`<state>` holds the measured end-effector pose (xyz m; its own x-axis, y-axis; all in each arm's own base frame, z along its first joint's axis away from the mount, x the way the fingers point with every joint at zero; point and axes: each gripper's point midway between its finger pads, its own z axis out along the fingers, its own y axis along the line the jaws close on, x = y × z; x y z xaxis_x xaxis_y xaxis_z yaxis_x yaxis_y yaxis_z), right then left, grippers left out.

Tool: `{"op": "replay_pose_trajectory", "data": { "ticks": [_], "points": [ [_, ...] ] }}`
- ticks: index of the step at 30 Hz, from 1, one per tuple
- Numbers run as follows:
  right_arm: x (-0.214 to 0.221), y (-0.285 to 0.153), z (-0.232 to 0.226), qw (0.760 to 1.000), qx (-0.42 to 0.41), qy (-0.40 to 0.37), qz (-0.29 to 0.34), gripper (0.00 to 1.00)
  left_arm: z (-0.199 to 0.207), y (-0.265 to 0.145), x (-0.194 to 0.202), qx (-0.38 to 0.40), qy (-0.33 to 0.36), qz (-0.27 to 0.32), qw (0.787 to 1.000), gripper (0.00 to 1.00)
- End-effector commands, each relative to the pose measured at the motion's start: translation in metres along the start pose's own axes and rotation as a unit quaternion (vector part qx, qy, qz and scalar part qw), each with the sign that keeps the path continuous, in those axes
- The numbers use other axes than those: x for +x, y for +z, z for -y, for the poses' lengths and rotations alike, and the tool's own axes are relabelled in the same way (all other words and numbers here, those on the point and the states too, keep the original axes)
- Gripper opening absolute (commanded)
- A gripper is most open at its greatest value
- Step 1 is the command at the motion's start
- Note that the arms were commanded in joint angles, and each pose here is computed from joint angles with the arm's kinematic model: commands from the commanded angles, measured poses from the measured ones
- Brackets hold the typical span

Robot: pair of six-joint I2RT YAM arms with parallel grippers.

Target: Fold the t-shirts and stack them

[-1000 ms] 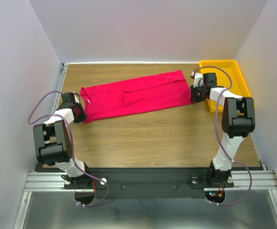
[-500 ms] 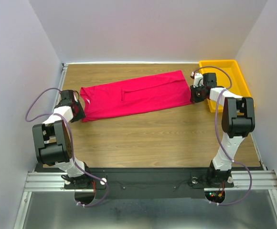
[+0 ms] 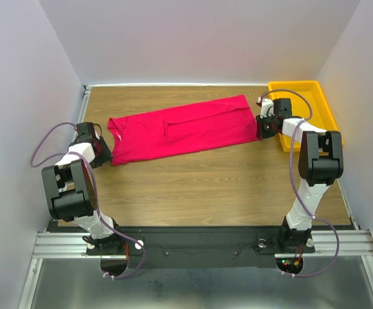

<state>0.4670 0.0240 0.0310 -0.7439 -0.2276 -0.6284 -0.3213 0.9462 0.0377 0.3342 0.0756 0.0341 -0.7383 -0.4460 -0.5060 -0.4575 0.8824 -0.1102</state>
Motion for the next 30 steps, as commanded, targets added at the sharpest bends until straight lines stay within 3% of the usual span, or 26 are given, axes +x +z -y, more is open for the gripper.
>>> {"op": "replay_pose_trajectory", "data": {
  "ticks": [1, 5, 8, 11, 18, 20, 24, 25, 27, 28, 30],
  "points": [
    [0.004, 0.003, 0.0, 1.0, 0.002, -0.01, -0.013, 0.18, 0.003, -0.003, -0.012, 0.008, -0.014, -0.004, 1.0, 0.54],
    [-0.005, -0.004, -0.003, 1.0, -0.009, -0.012, 0.001, 0.19, 0.003, -0.025, -0.041, 0.005, -0.016, 0.051, 0.999, 0.54],
    [-0.018, -0.014, -0.01, 0.999, -0.022, -0.016, 0.021, 0.21, -0.002, -0.058, -0.075, -0.005, -0.023, 0.125, 0.992, 0.58],
    [-0.035, -0.028, -0.018, 0.998, -0.04, -0.022, 0.047, 0.25, 0.011, -0.097, -0.102, 0.033, -0.02, 0.192, 0.981, 0.6],
    [-0.077, -0.067, -0.047, 0.986, -0.116, -0.059, 0.107, 0.36, 0.039, -0.136, -0.115, 0.12, -0.021, 0.25, 0.961, 0.61],
    [-0.08, -0.078, -0.059, 0.978, -0.152, -0.091, 0.111, 0.44, 0.042, -0.143, -0.117, 0.129, -0.022, 0.262, 0.956, 0.64],
    [-0.063, -0.087, -0.089, 0.943, -0.253, -0.188, 0.108, 0.53, 0.045, -0.151, -0.109, 0.15, -0.028, 0.269, 0.951, 0.8],
    [-0.059, -0.087, -0.089, 0.922, -0.26, -0.26, 0.118, 0.55, 0.046, -0.152, -0.107, 0.154, -0.028, 0.268, 0.951, 0.8],
    [-0.035, -0.089, -0.094, 0.9, -0.284, -0.314, 0.099, 0.56, 0.049, -0.152, -0.1, 0.169, -0.03, 0.26, 0.95, 0.81],
    [-0.031, -0.088, -0.09, 0.873, -0.278, -0.386, 0.108, 0.58, 0.05, -0.152, -0.098, 0.172, -0.031, 0.258, 0.95, 0.81],
    [-0.02, -0.086, -0.085, 0.854, -0.271, -0.434, 0.099, 0.59, 0.052, -0.155, -0.093, 0.181, -0.031, 0.257, 0.949, 0.8]
  ]
}}
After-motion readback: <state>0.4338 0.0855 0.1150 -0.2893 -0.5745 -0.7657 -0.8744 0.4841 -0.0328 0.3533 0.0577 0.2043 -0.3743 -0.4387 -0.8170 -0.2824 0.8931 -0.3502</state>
